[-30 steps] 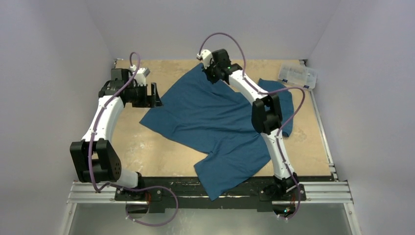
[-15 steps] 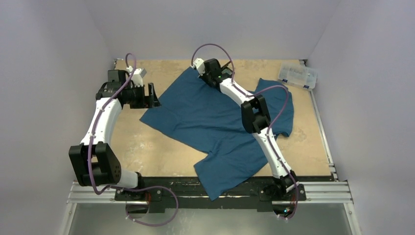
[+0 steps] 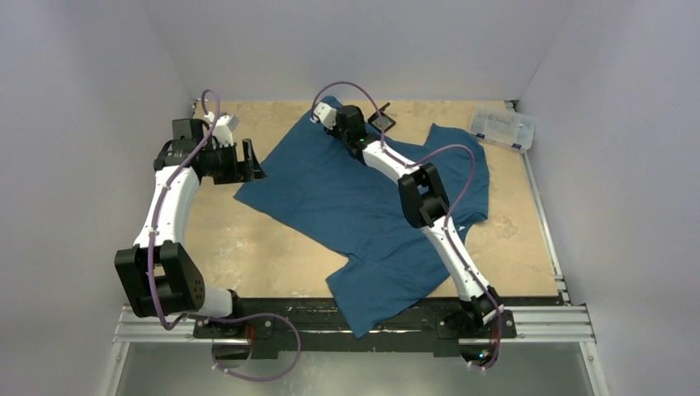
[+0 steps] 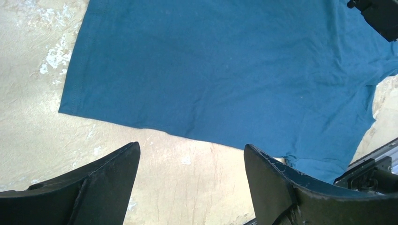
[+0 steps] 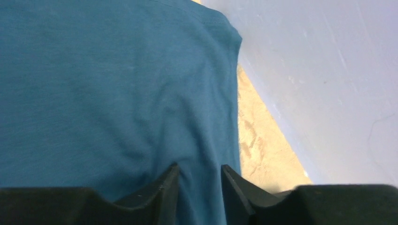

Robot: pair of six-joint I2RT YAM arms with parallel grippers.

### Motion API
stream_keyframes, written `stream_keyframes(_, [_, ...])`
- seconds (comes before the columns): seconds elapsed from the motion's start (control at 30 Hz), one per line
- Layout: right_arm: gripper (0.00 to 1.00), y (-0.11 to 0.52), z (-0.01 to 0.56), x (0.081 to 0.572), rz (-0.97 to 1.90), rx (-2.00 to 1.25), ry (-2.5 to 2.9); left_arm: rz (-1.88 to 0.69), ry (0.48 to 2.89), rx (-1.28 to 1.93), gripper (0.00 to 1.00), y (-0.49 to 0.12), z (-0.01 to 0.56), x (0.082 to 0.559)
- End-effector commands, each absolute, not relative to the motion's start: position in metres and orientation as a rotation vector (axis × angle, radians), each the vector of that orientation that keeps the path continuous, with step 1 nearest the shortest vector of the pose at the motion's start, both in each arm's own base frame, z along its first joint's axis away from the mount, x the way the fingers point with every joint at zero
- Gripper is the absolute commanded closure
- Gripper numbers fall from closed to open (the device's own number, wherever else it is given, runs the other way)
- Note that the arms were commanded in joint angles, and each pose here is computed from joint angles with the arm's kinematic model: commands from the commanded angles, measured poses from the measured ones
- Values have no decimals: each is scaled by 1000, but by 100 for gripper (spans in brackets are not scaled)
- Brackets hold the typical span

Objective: Remove the brooch from the garment

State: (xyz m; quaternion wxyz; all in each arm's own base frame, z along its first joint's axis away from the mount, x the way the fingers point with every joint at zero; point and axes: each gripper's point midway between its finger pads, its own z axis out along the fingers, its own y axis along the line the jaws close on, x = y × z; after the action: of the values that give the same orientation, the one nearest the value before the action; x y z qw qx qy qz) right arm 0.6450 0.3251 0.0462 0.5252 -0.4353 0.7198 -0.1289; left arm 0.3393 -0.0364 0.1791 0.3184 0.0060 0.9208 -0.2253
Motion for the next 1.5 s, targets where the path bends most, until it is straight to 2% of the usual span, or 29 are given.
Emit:
stream_keyframes(0.0, [48, 366, 129, 618, -173, -1022, 1596, -640, 2348, 17, 18, -40, 196, 345])
stream_keyframes(0.07, [34, 370, 165, 606, -100, -971, 1603, -662, 2343, -3, 16, -41, 192, 348])
stream_keyframes(0.2, [21, 365, 222, 568, 66, -926, 1700, -765, 2391, -86, 17, -51, 166, 354])
stream_keyframes(0.27, [17, 358, 214, 526, 165, -1050, 1800, -821, 2407, -135, 17, -55, 153, 360])
stream_keyframes(0.37, [11, 339, 189, 446, 353, -1287, 1926, -825, 2439, -277, 10, -52, 128, 372])
stream_keyframes(0.43, [9, 320, 171, 394, 448, -1404, 1993, -791, 2463, -371, 1, -45, 114, 380])
stream_keyframes(0.47, [9, 309, 162, 374, 468, -1439, 2032, -741, 2476, -435, 0, -39, 105, 383])
stream_keyframes(0.6, [11, 272, 135, 306, 554, -1601, 2118, -524, 2562, -597, 0, -16, 70, 386])
stream_keyframes(0.73, [15, 252, 109, 271, 612, -1650, 2220, -379, 2625, -681, 0, -2, 43, 380])
stream_keyframes(0.93, [22, 234, 94, 253, 605, -1688, 2292, -270, 2673, -800, 0, 9, 35, 369])
stream_keyframes(1.07, [26, 250, 109, 271, 622, -1594, 2237, -451, 2602, -699, 0, -10, 63, 367])
stream_keyframes(1.2, [39, 311, 126, 311, 712, -1375, 2193, -543, 2461, -604, 0, -16, 101, 375])
stream_keyframes(1.37, [40, 416, 165, 368, 943, -1019, 2034, -597, 2328, -618, 0, -4, 142, 385])
stream_keyframes(1.47, [47, 480, 163, 394, 1038, -665, 2084, -581, 2257, -696, 0, 21, 170, 391])
